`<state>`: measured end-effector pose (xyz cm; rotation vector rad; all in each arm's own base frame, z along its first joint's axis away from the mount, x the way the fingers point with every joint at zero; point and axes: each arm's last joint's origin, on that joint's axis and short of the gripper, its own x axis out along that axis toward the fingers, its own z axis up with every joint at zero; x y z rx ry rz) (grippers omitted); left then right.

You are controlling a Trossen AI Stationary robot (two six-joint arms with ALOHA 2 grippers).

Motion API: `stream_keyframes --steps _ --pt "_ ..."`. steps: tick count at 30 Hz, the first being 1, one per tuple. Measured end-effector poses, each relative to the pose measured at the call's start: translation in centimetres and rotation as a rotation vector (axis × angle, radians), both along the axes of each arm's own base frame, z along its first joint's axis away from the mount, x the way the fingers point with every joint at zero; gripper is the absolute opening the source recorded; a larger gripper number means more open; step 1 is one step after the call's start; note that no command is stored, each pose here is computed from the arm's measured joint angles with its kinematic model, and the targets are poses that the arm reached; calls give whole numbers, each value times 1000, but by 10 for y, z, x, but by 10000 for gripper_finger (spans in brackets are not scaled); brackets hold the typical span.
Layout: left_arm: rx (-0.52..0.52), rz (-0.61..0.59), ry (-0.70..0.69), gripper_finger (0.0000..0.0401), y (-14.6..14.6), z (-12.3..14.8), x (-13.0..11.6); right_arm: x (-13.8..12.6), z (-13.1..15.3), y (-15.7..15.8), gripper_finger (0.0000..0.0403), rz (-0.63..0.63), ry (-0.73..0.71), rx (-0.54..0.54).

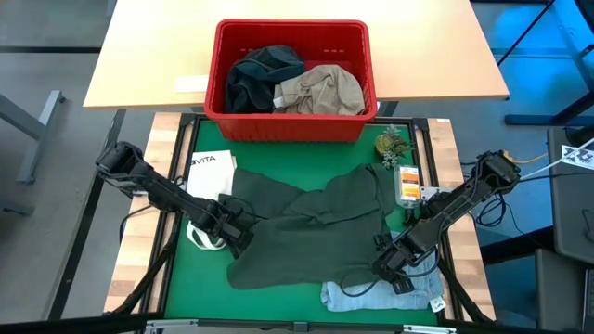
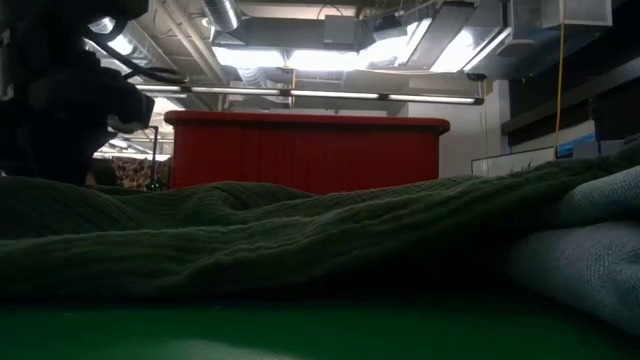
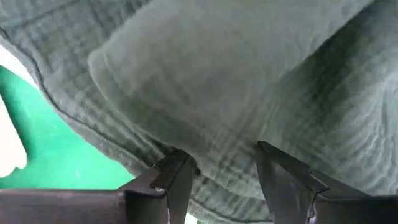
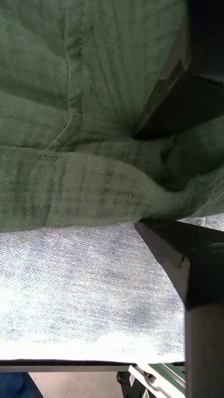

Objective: Fold Laundry from Bin
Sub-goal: Fold the green shirt

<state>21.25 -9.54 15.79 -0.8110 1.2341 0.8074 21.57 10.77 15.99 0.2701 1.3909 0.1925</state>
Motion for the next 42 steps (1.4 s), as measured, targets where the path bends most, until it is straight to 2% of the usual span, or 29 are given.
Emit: stream_keyframes --steps 5,8,11,13,19,26,31,35,42 --pt "-41 -7 23 137 -1 0 -1 0 0 0 221 0 0 0" --pt "-43 -15 25 89 -1 0 -1 0 0 0 221 0 0 0" --pt "-43 -15 25 24 -1 0 -1 0 0 0 221 0 -1 0" --pt "-48 -18 28 9 -1 0 -1 0 0 0 221 0 0 0" --pt "-127 -46 118 3 1 8 -13 0 0 0 221 -3 10 18" --pt "-123 -58 224 2 8 32 -31 -1 1 2 221 12 38 72" --pt "-120 -96 204 4 10 39 -35 -1 1 2 221 12 39 73" --pt "-95 -102 192 28 11 39 -35 -1 1 2 221 13 39 75" --pt "-96 -102 190 92 11 39 -35 -1 1 2 221 11 36 67"
